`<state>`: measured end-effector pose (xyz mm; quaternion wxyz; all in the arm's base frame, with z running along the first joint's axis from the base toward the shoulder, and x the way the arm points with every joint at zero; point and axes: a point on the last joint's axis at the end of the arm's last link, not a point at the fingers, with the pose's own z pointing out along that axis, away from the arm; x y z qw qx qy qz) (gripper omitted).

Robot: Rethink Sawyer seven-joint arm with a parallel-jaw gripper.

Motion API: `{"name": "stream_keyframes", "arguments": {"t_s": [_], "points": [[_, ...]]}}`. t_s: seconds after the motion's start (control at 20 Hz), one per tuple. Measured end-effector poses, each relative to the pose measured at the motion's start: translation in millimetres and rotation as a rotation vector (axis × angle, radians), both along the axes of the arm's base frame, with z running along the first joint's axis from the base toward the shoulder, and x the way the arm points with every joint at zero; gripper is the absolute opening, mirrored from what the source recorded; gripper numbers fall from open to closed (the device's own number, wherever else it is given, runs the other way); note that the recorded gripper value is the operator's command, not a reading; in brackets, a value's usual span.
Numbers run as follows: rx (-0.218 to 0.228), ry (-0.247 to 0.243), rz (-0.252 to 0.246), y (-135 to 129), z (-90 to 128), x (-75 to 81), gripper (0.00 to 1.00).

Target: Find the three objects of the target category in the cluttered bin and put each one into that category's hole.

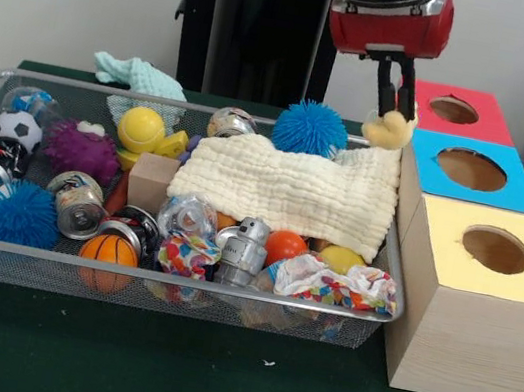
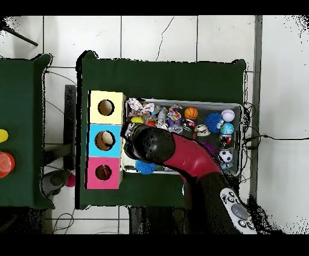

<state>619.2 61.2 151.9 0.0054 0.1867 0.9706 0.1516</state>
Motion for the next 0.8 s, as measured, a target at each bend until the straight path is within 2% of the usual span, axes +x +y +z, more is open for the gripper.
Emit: {"name": "stream_keyframes", "arguments": {"t_s": [0.4,0.8], "points": [[0.083,0.097,-0.015,19.4,29.3,-13.5,0.00],[0.135,0.160,-0.037,41.4,32.3,-31.1,0.00]]}}
